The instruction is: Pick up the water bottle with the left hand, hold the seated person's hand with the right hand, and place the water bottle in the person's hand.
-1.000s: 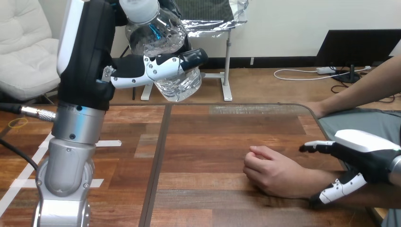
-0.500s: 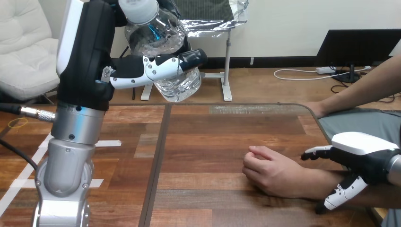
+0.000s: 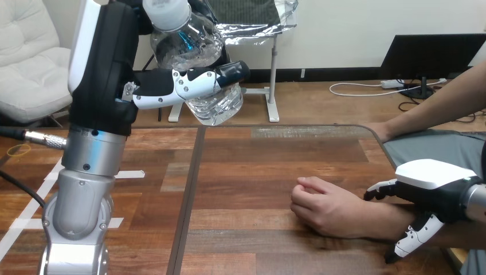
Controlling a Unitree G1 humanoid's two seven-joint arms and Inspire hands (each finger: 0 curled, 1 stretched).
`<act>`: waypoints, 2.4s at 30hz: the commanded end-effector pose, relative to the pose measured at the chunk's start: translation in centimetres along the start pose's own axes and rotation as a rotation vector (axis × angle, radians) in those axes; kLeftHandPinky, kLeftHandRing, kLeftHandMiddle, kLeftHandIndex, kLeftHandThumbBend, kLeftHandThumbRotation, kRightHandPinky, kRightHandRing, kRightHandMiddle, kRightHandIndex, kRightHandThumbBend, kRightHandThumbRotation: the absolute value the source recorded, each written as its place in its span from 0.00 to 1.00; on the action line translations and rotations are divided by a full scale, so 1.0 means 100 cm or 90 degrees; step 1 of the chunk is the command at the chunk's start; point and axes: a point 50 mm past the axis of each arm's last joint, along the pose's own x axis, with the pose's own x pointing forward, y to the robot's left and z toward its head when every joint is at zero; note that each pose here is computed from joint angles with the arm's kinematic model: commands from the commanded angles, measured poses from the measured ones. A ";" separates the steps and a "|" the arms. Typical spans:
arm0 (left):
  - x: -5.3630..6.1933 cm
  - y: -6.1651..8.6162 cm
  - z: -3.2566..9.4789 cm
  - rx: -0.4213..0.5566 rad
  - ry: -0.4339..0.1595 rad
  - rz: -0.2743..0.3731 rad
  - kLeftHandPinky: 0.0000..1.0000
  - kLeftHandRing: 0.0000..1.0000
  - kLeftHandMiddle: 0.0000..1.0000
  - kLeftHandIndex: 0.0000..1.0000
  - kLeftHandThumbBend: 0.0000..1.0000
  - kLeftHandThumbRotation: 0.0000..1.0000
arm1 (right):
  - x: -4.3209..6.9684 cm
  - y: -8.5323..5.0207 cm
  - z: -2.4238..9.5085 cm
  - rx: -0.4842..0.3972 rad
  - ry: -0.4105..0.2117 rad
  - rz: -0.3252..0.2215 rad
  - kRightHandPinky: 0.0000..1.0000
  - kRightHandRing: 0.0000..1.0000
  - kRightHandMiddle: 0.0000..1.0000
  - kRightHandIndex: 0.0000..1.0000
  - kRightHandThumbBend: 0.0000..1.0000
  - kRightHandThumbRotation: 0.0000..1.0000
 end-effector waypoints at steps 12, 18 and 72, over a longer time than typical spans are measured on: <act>0.007 0.007 0.011 -0.012 -0.041 0.023 0.23 0.29 0.34 0.36 0.59 0.00 | -0.002 -0.030 -0.005 -0.066 0.036 -0.014 0.79 0.83 0.83 0.83 1.00 0.46; 0.007 0.008 0.011 -0.017 -0.045 0.026 0.23 0.29 0.35 0.36 0.58 0.00 | 0.003 -0.028 -0.003 -0.067 0.048 0.001 0.65 0.79 0.81 0.81 1.00 0.46; 0.005 0.012 0.010 -0.010 -0.061 0.041 0.22 0.29 0.35 0.37 0.60 0.00 | 0.035 0.003 0.018 -0.070 0.042 -0.038 0.10 0.18 0.29 0.44 0.96 0.32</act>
